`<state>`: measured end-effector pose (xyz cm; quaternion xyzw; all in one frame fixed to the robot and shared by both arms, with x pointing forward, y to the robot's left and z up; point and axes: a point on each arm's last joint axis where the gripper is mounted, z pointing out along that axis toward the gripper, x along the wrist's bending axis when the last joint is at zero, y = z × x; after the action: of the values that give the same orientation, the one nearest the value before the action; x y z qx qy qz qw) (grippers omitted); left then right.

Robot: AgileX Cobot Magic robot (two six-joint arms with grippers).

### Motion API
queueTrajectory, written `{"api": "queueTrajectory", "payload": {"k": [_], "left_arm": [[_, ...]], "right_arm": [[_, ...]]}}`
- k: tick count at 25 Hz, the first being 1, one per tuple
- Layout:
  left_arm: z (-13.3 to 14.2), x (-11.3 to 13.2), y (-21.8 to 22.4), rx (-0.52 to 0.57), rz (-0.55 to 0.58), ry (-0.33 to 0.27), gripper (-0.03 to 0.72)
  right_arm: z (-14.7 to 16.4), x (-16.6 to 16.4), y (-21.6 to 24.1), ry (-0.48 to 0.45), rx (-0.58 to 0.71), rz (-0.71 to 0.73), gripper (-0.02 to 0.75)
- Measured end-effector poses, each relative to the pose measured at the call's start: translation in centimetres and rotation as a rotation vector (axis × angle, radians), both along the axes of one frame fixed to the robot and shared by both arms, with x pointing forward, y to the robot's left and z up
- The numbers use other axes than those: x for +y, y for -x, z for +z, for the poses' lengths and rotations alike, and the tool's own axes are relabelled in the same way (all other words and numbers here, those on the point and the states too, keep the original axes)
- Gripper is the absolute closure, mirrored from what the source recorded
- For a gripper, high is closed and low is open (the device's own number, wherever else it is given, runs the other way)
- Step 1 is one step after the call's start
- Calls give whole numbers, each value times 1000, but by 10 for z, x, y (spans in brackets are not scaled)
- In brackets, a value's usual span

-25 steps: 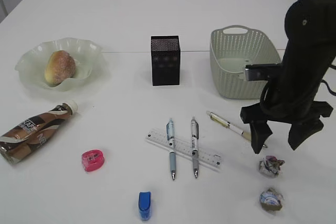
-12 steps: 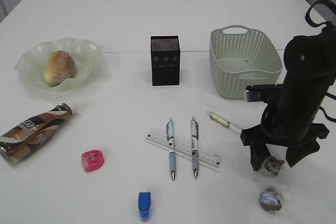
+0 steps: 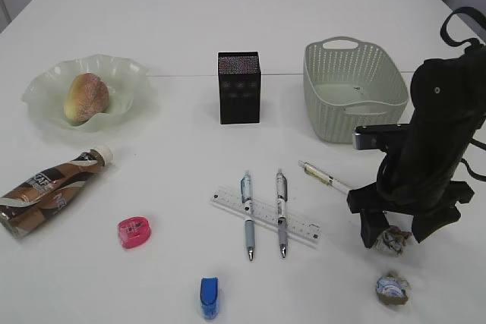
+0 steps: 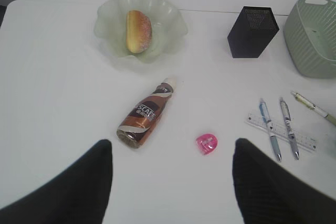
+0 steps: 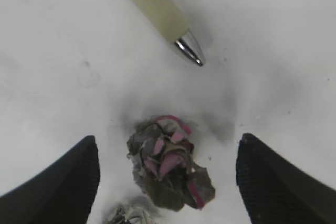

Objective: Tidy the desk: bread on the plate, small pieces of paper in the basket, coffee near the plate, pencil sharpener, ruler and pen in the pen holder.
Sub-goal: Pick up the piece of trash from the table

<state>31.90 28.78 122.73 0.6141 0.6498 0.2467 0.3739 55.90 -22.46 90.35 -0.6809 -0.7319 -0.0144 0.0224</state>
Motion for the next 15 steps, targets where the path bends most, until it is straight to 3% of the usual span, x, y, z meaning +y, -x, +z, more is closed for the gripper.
{"api": "queueTrajectory", "payload": {"k": [15], "left_arm": [[0, -1, 0, 1, -5, 11, 181]], "right_arm": [[-9, 0, 0, 6, 26, 0, 150]]}}
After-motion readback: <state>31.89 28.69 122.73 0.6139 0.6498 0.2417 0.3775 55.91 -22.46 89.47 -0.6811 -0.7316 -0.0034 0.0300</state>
